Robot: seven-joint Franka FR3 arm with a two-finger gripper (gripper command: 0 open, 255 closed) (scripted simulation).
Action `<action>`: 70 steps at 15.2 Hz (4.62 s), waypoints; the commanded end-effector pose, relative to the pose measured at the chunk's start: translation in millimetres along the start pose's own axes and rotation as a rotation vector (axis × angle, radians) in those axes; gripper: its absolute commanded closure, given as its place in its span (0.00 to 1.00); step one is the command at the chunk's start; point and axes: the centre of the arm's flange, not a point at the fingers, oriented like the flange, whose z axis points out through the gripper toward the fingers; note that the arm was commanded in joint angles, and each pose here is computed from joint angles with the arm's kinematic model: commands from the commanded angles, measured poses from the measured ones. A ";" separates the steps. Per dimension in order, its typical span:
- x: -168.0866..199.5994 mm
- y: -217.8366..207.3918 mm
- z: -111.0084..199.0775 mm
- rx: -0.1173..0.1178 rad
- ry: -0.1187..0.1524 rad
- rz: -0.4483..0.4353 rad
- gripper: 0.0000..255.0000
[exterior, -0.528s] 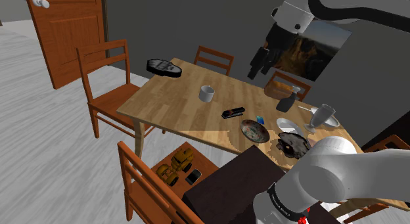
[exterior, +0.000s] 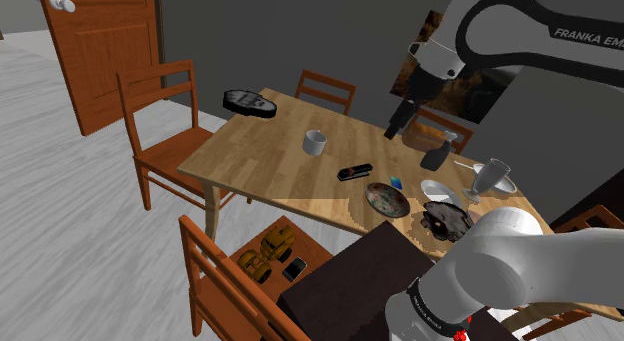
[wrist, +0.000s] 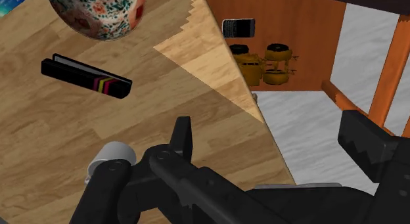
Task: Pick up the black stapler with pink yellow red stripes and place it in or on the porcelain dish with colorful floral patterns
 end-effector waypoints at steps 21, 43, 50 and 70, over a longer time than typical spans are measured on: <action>11.0 203.2 211.5 0.046 -0.040 -0.666 0.00; 91.7 321.5 401.6 0.081 -0.070 -1.160 0.00; 90.3 321.2 415.2 0.081 -0.070 -1.160 0.00; 93.3 322.9 378.4 0.081 -0.070 -1.160 1.00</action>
